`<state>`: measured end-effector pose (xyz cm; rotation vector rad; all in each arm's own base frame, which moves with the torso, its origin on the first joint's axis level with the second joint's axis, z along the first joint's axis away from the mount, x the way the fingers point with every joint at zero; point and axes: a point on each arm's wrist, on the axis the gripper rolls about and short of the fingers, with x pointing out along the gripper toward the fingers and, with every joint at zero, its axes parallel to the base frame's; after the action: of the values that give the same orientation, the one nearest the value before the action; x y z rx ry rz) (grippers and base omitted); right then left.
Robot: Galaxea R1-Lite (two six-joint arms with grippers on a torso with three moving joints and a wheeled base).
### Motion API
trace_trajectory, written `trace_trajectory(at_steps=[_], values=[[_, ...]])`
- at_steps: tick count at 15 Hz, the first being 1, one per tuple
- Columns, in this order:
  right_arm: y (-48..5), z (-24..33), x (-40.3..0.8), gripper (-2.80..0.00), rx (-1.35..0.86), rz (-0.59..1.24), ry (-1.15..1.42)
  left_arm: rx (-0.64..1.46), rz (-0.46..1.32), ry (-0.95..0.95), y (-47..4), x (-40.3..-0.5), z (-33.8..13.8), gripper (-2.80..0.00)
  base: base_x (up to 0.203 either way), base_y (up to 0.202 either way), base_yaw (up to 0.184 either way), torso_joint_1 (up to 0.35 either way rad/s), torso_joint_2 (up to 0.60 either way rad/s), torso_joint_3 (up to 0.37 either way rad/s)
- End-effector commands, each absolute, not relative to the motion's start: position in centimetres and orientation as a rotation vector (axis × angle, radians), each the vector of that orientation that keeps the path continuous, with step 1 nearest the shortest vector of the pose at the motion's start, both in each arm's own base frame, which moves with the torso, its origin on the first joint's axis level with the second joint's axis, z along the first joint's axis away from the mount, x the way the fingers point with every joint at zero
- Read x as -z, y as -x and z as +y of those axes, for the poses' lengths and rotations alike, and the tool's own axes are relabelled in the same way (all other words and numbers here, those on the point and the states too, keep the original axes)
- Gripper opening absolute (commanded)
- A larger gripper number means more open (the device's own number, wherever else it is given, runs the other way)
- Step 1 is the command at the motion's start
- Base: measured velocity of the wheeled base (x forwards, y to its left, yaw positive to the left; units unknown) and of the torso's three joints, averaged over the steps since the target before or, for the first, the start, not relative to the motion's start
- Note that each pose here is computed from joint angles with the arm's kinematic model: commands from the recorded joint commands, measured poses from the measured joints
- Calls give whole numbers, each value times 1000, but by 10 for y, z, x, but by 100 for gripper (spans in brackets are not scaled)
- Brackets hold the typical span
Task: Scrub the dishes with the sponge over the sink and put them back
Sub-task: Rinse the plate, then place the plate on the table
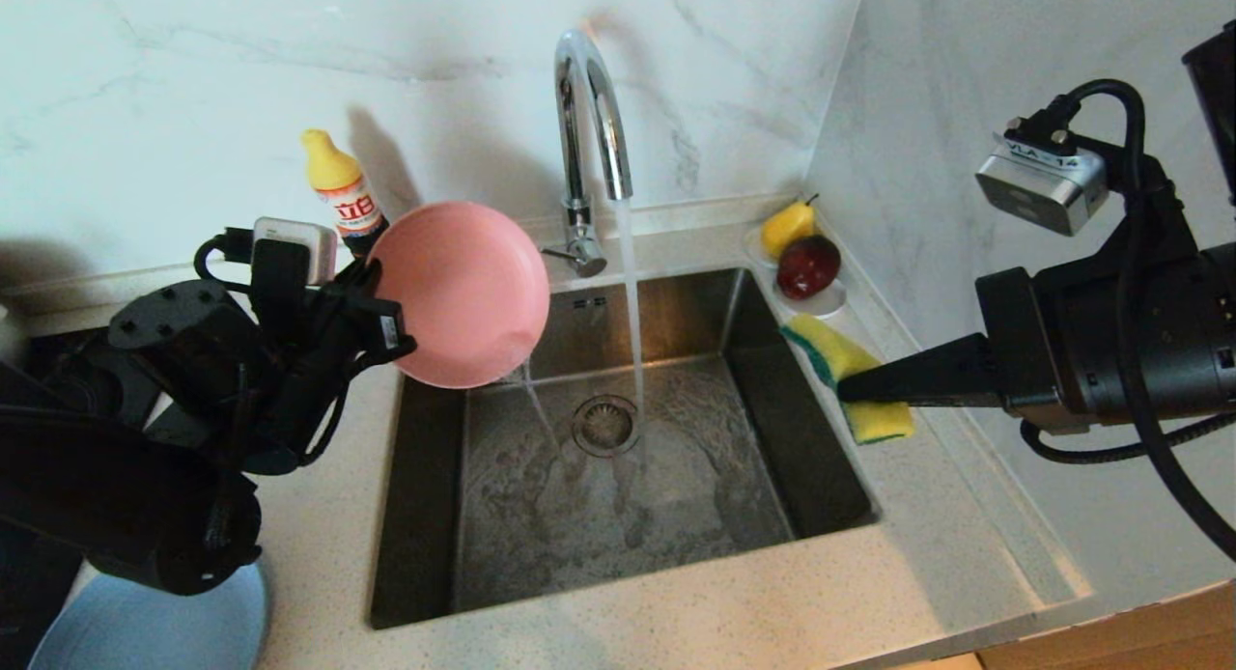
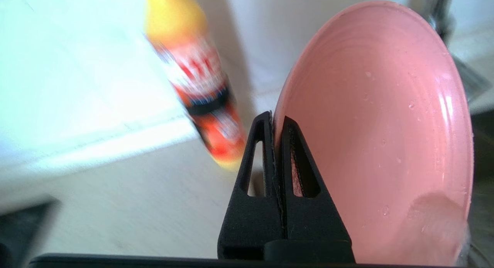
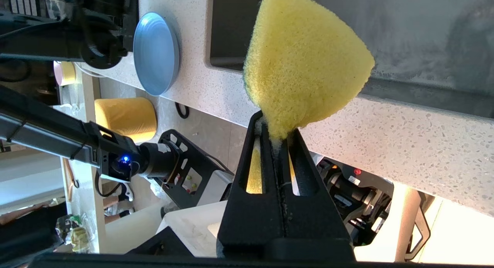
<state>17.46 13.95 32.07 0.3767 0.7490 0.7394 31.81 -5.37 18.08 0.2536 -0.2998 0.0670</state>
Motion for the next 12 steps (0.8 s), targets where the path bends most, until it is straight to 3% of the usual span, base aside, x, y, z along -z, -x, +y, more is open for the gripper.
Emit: trace_trajectory(at_steps=[1,6,12], values=[[-176,141,-319,-280,-735,759,-376,-95,-343,-274,-311,-193,-47,-280,0,0,0,0,0,0],[-181,139,-316,-280,-715,766,-381,-83,-393,-394,-298,-208,-46,-280,0,0,0,0,0,0],[-182,139,-316,-280,-713,765,-381,-89,-431,-380,-289,-220,-44,-280,0,0,0,0,0,0]])
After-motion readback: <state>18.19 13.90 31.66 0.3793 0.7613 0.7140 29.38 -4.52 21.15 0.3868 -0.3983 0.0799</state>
